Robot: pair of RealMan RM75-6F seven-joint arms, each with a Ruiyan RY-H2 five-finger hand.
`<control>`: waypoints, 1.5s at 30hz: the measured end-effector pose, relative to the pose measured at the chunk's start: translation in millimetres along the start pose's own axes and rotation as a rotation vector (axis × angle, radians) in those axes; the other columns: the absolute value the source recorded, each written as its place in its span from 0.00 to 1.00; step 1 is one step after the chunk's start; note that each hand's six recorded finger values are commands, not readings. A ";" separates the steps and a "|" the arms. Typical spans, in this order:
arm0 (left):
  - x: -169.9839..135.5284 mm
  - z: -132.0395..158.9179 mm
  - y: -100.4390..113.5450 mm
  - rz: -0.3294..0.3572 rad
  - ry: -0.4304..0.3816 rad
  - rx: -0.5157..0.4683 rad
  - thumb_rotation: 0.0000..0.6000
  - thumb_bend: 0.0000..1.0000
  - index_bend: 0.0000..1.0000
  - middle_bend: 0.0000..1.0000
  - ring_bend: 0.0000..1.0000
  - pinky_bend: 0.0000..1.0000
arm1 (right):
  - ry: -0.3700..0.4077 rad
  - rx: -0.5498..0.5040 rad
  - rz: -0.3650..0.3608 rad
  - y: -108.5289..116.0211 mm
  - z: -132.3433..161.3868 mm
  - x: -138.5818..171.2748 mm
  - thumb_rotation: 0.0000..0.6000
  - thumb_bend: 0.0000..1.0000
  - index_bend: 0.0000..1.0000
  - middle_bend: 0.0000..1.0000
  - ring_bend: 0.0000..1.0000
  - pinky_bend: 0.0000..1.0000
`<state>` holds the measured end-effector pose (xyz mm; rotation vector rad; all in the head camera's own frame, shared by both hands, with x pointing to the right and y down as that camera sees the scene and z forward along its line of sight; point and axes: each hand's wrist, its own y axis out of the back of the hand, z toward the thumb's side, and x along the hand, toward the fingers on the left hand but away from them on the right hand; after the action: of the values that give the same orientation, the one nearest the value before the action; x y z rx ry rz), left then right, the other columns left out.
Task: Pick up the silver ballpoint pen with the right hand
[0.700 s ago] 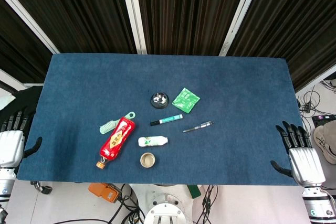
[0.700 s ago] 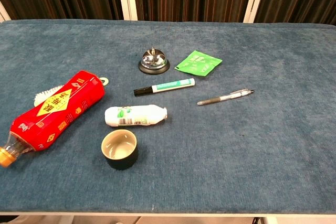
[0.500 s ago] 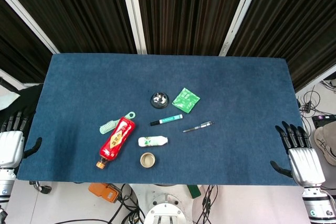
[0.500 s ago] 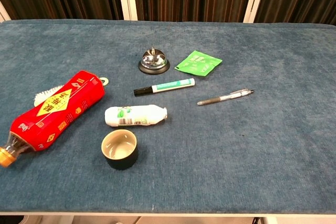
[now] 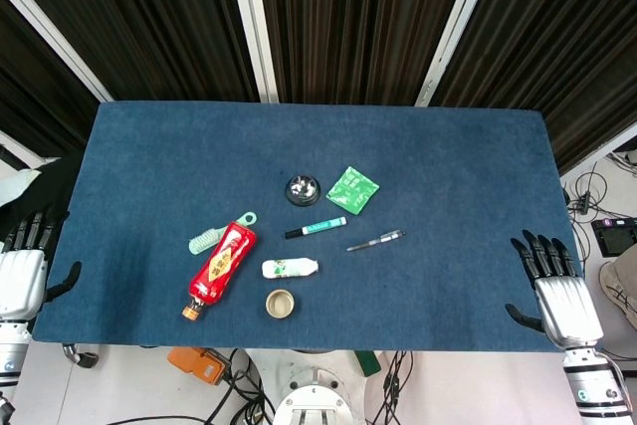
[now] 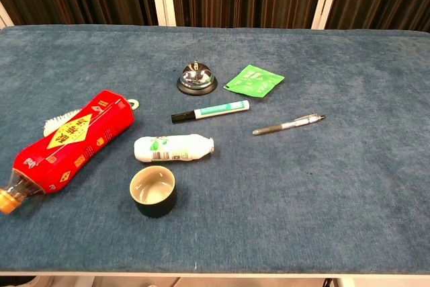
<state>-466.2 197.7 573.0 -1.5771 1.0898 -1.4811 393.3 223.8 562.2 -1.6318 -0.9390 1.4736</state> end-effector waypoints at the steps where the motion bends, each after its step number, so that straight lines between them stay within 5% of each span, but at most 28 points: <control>1: -0.2 0.0 0.1 0.000 0.000 -0.004 1.00 0.31 0.14 0.01 0.03 0.14 | 0.003 -0.004 0.005 -1.4 0.3 -3.2 1.00 0.32 0.20 0.07 0.04 0.02; 10: -1.0 -2.2 0.9 -0.001 0.012 -0.019 1.00 0.31 0.14 0.01 0.03 0.14 | 0.112 -0.016 0.098 -13.2 27.3 -62.7 1.00 0.32 0.36 0.07 0.06 0.02; 23: -1.6 -4.6 1.8 -0.002 0.023 -0.025 1.00 0.31 0.14 0.01 0.03 0.14 | 0.350 0.038 0.182 -41.3 134.5 -145.7 1.00 0.41 0.48 0.07 0.11 0.03; 45: -0.6 -7.6 2.1 -0.004 0.034 -0.034 1.00 0.31 0.14 0.01 0.03 0.14 | 0.329 0.095 0.309 -109.1 160.0 -191.5 1.00 0.46 0.53 0.07 0.11 0.03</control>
<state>-473.9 197.8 571.6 -1.5831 1.1378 -1.5047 214.7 112.5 735.1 -1.9360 -0.4433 1.3626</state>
